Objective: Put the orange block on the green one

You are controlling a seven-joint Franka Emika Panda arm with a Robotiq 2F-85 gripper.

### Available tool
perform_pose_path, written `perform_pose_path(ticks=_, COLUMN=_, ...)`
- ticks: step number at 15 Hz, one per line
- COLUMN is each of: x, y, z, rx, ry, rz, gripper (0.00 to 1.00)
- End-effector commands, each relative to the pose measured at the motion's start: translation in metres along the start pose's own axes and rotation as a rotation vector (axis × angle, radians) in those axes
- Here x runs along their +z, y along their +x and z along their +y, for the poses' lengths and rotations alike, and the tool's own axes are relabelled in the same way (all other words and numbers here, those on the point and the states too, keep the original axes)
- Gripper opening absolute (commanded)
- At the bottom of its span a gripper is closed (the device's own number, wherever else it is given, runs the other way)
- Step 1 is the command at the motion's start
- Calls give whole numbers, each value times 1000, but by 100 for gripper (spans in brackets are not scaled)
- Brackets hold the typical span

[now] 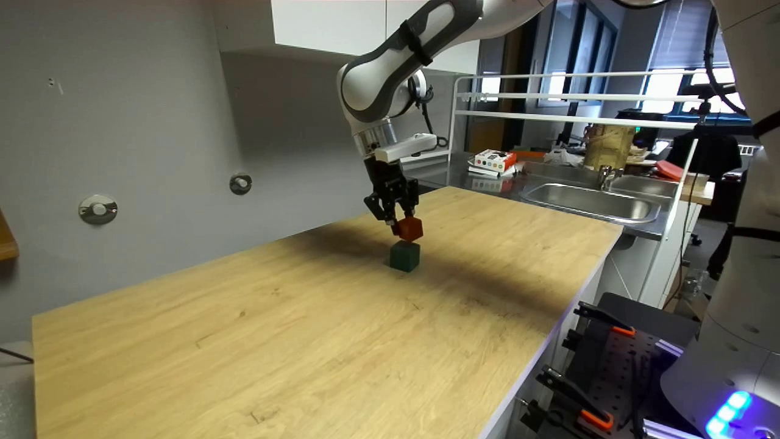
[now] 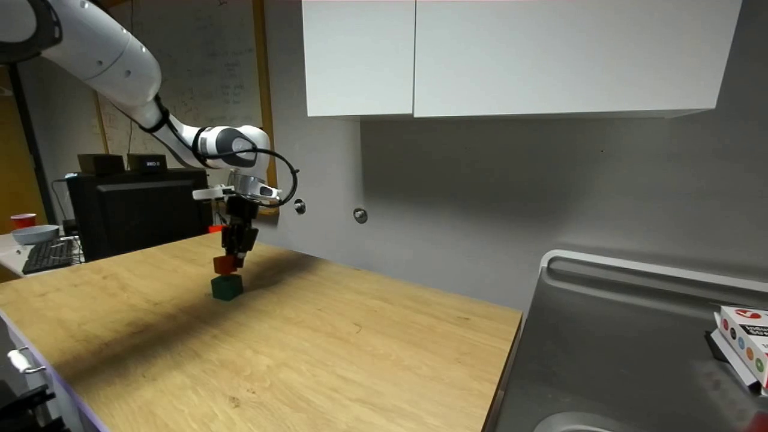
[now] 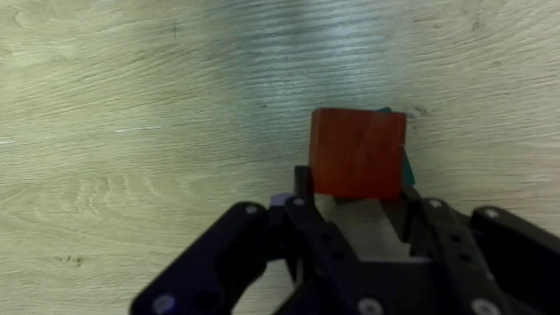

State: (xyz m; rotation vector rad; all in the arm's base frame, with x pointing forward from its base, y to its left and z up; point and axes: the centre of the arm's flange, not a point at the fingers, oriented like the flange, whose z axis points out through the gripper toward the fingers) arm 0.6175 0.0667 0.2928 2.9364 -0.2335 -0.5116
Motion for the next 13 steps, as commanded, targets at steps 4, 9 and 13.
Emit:
perform_pose_path(ticks=4, x=6, y=11, z=-17, rx=-21, ry=-44, rz=-32, gripper=53)
perform_pose_path(ticks=9, x=7, y=10, z=-23, rx=-35, ry=-63, rz=-54, gripper=98)
perform_pose_path(ticks=13, x=-6, y=7, z=-20, rx=-11, ry=-77, rz=-90, gripper=100)
